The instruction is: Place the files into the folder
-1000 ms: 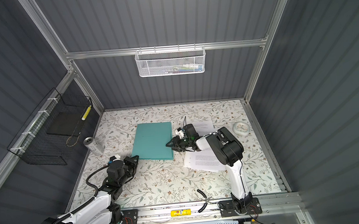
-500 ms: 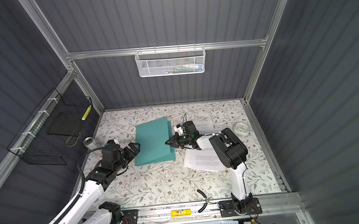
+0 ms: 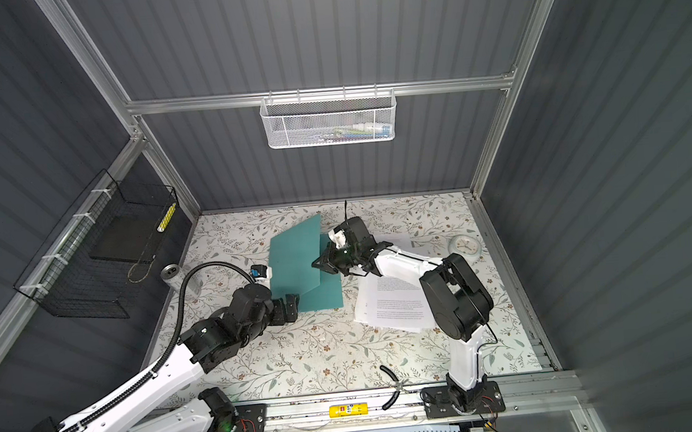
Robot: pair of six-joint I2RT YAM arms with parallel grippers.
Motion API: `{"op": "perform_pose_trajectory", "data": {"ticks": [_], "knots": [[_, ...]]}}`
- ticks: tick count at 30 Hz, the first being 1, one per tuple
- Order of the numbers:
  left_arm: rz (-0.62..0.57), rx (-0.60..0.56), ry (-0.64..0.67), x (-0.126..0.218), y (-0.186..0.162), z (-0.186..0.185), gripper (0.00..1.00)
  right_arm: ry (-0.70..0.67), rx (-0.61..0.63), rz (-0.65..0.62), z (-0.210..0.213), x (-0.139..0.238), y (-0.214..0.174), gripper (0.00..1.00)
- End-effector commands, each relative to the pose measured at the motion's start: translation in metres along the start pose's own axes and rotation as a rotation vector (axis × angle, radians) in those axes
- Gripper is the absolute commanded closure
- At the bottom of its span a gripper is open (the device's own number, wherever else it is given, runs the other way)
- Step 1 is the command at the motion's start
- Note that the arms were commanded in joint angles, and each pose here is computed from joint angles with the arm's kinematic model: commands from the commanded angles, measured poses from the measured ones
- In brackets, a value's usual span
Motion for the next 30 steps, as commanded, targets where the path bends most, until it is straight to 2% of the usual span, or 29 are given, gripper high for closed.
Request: {"op": "perform_pose_trajectory", "data": {"ticks": [1,5,10,16,27,30], "knots": [[-0.039,-0.134,0.082,0.011,0.006,0.006,0.01,-0.053,0.001,-0.01,0.011,0.007,0.002,1.0],[-0.096,-0.261,0.07,0.013,0.003,-0.018,0.02,-0.057,-0.005,-0.007,0.025,0.006,0.008,1.0],[-0.092,-0.386,0.13,-0.001,-0.001,-0.042,0.02,-0.049,-0.003,-0.002,0.041,0.007,0.007,1.0],[-0.107,-0.435,0.196,-0.015,0.0,-0.046,0.06,-0.03,0.009,0.023,0.05,0.008,-0.005,1.0],[-0.087,-0.49,0.305,-0.039,-0.004,-0.049,0.22,-0.038,0.032,0.052,0.052,0.02,-0.029,1.0],[-0.097,-0.486,0.322,-0.04,-0.004,-0.047,0.3,-0.052,0.03,0.058,0.049,0.024,-0.034,1.0]]}}
Point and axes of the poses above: each gripper's point midway between its finger pads, its own x axis back along the fingers, its own z axis along the line the jaws close on, y = z × x, the point moved 2 cm from there along x, back along the fingers, and after that the axes turned 3 degrees about x, right-handed, at the moved point
